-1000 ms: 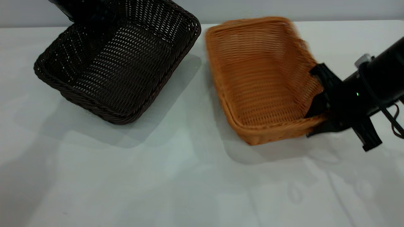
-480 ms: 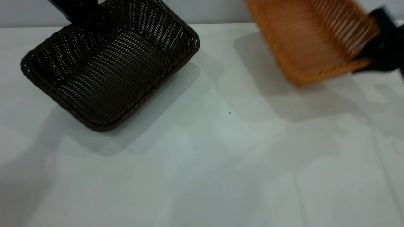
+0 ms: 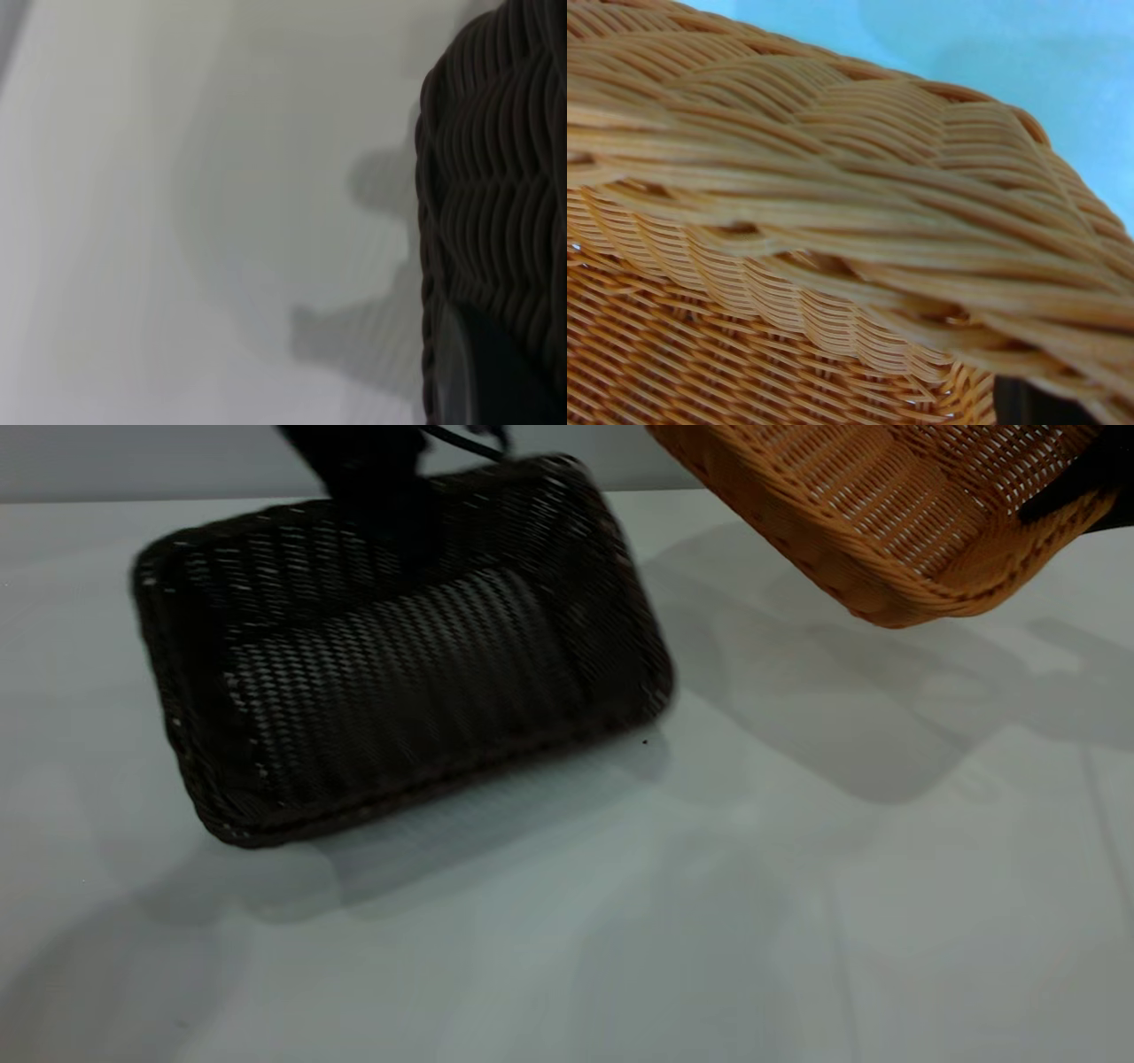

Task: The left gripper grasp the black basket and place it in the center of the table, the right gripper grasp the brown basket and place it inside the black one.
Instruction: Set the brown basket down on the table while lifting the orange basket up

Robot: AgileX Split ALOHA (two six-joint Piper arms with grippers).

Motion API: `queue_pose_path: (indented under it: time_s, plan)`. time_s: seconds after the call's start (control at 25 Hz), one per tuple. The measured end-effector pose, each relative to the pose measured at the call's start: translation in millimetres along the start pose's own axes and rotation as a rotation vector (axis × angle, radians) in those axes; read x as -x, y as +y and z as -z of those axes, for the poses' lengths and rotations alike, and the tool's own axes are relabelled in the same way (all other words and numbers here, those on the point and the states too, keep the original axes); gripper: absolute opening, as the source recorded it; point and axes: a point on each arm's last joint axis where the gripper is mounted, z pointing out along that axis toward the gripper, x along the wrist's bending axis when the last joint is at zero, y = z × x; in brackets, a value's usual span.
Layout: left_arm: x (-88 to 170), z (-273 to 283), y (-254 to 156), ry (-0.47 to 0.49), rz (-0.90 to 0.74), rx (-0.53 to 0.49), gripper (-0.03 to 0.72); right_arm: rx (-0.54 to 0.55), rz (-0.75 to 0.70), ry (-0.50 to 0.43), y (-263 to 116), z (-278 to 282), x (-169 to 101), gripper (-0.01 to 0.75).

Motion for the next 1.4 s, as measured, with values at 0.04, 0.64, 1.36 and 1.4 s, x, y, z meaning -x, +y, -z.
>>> queue_pose_path:
  time_s: [0.04, 0.64, 1.36, 1.4]
  plan:
    - [6.6, -0.3, 5.8, -0.015, -0.027, 0.001, 0.085, -0.007, 0.002, -0.009, 1.6, 2.0, -1.6, 0.085]
    - [53.6, -0.2, 37.5, -0.173, -0.363, 0.043, 0.085, -0.016, 0.023, -0.062, 18.9, 21.3, -19.6, 0.085]
    - [53.3, 25.6, 45.2, -0.243, -0.203, 0.064, 0.525, -0.048, 0.021, -0.061, 16.2, 21.7, -20.1, 0.084]
    - [48.3, 35.6, 43.6, -0.256, -0.149, 0.055, 0.529, -0.052, 0.021, -0.060, 15.9, 21.7, -20.2, 0.084]
